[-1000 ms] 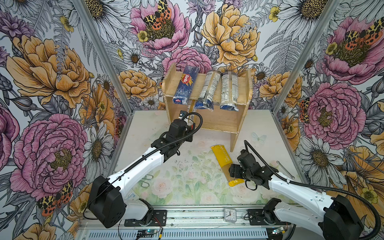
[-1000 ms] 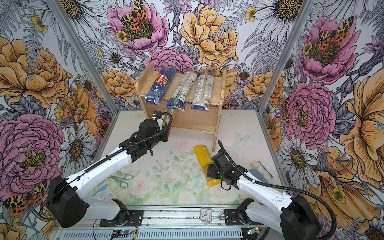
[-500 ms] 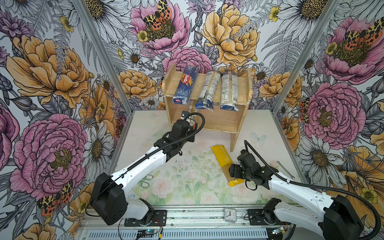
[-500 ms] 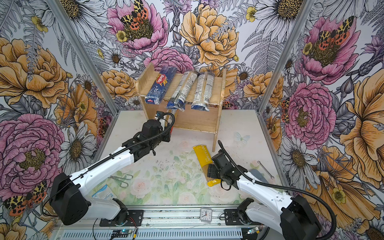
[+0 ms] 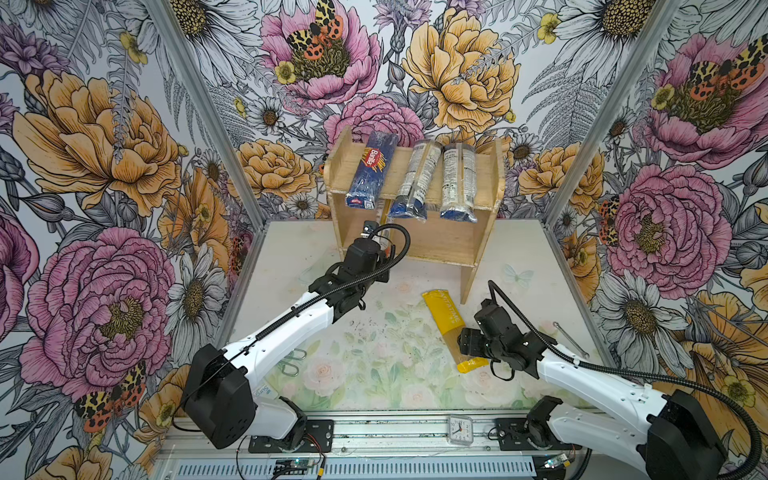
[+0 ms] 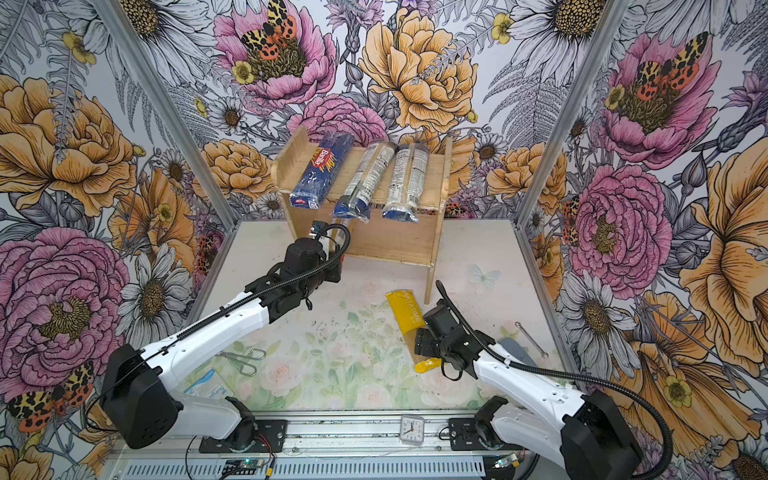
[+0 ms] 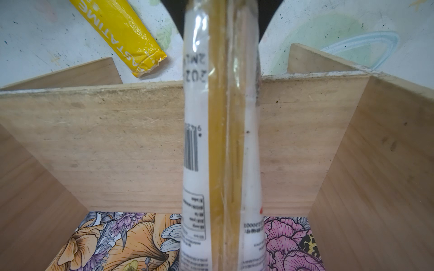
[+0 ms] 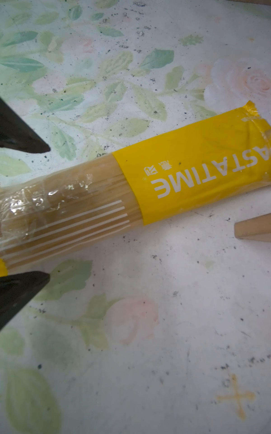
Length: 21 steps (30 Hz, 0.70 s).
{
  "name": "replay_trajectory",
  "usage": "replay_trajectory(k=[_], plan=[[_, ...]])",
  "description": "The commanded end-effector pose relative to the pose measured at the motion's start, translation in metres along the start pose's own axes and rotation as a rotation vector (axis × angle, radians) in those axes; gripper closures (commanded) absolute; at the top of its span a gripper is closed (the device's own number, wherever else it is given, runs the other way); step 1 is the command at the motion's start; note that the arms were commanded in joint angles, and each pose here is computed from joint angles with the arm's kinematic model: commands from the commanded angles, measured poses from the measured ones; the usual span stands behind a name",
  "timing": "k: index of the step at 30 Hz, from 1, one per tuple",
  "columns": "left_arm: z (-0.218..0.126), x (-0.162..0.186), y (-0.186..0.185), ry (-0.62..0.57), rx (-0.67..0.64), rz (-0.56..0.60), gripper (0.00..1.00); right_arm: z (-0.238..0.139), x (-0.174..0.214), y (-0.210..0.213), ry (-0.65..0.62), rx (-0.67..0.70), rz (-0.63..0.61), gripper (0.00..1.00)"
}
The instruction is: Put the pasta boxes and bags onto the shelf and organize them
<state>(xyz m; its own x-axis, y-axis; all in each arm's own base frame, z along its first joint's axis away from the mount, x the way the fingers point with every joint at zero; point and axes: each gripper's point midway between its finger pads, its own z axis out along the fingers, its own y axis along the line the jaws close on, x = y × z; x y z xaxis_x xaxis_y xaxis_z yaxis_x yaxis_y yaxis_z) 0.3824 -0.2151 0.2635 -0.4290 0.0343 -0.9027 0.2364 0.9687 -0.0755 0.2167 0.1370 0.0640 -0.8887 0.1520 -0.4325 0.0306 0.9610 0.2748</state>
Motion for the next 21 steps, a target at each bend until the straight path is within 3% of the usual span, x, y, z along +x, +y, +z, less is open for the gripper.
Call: replay_trajectory(k=[1, 8, 21], plan=[[-0.0232, -0.0851, -0.0076, -0.265, 0.030, -0.102, 0.97, -0.0009, -0.0078, -0.0002, -0.031, 0.003, 0.007, 0.19], [-0.0209, -0.0838, -0.0076, -0.260, 0.028, -0.105, 0.96, -0.0007, -0.0079, -0.0004, -0.031, 0.004, 0.006, 0.19], [-0.0226, -0.0834, -0.0055, -0.264, 0.020, -0.107, 0.84, -0.0003, -0.0060, -0.0014, -0.029, 0.004, 0.006, 0.19]])
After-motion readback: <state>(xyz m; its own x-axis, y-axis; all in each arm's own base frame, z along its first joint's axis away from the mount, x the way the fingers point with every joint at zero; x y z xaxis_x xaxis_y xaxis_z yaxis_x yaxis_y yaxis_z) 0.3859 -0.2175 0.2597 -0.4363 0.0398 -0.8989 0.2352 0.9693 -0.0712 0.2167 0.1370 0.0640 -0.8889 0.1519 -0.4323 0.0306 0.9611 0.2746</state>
